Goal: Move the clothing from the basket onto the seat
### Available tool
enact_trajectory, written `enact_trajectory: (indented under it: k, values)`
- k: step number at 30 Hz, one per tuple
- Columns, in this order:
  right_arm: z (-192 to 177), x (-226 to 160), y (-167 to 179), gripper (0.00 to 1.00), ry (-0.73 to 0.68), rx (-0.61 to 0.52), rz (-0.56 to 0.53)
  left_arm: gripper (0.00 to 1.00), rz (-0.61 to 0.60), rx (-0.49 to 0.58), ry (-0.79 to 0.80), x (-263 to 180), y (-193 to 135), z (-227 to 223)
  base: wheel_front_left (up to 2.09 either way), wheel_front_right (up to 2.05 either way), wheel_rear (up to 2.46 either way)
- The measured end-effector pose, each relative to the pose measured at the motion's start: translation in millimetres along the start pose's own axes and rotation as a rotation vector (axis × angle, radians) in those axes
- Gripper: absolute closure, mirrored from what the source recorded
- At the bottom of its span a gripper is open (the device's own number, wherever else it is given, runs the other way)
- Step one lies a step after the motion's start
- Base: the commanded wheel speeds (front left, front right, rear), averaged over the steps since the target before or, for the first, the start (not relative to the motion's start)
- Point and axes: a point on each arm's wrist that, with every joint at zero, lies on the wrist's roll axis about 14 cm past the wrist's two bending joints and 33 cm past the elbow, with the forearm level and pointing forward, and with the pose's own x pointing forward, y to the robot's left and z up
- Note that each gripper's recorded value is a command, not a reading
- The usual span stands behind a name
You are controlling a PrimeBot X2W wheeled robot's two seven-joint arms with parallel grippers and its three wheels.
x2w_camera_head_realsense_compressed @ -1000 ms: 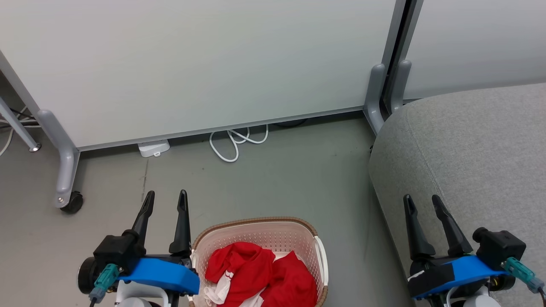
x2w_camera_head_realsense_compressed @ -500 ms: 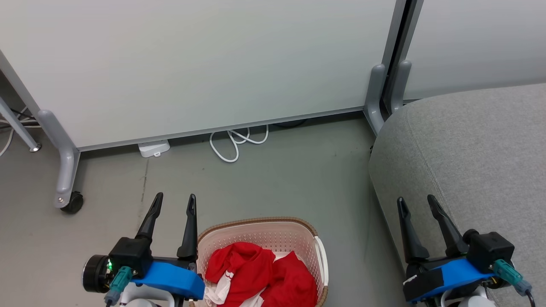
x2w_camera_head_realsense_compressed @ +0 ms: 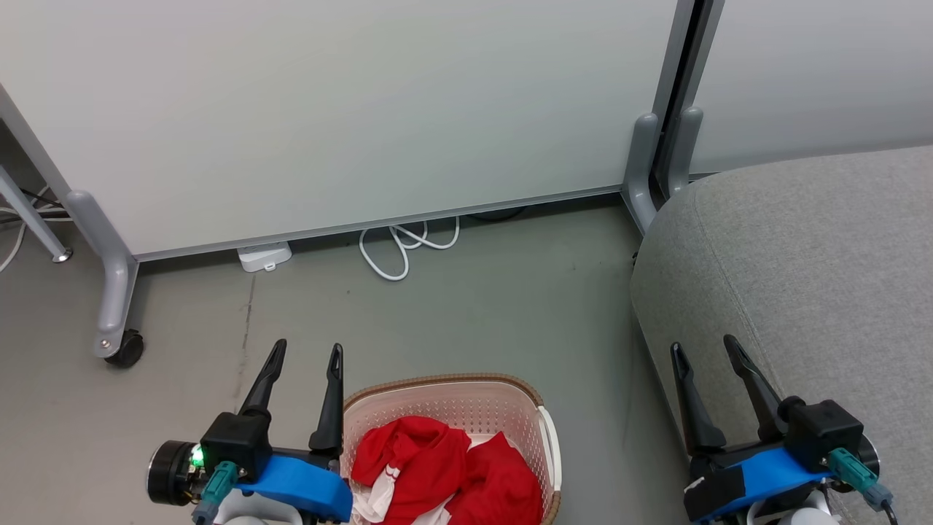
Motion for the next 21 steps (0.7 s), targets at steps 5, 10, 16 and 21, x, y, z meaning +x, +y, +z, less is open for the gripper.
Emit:
enact_trajectory:
  k: [5,10,16,21]
  values:
    - [-2.7,-0.5,-0.1,0.0,0.009,0.001,-0.001,0.0,-0.001,-0.018,0.013,-0.8,-0.9,-4.5,0.0,0.0,0.0]
    - [-4.0,-0.8,-0.5,0.0,0.012,0.003,-0.002,0.0,0.001,-0.029,0.021,-1.3,-0.9,-7.1,0.0,0.0,0.0]
    - [-5.3,-0.9,-0.8,0.0,0.016,0.004,-0.003,0.0,0.0,-0.028,0.017,0.2,-0.8,-5.6,0.0,0.0,0.0]
    - [-7.4,-0.6,-1.1,0.0,0.022,0.006,-0.004,0.0,-0.001,-0.026,0.012,3.3,-0.6,-4.0,0.0,0.0,0.0]
